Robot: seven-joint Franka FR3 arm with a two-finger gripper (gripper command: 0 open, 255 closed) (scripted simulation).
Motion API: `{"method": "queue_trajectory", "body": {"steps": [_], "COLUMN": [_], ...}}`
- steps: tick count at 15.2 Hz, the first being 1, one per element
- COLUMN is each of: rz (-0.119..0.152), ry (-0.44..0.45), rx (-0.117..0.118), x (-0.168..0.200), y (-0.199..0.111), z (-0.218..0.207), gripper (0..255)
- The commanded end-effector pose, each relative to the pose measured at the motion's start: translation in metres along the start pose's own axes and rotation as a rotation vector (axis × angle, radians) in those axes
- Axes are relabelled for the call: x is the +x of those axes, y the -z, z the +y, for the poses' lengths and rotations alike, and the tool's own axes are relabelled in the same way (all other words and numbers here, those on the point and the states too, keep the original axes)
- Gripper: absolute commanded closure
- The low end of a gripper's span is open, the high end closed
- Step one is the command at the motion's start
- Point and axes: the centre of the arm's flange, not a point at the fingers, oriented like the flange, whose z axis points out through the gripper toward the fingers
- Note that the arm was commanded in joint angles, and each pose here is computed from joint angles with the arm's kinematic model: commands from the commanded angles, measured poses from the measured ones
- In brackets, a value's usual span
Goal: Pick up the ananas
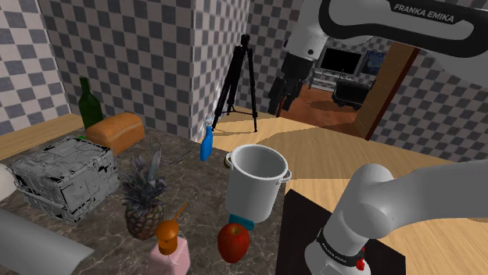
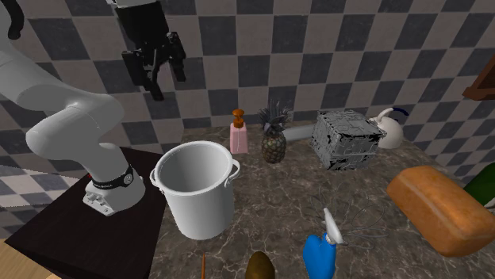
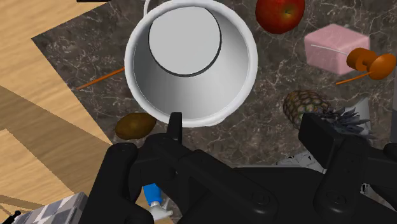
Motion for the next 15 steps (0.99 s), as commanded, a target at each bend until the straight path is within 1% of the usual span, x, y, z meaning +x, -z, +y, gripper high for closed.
{"method": "queue_trajectory", "body": {"steps": [1, 15], "rz": [0.0, 0.007], "ry": [0.0, 0.072], "rx": [0.0, -0.058], "x": [0.0, 0.066], "y": [0.0, -0.091], "z": [0.0, -0.155], "gripper": [0, 0]}}
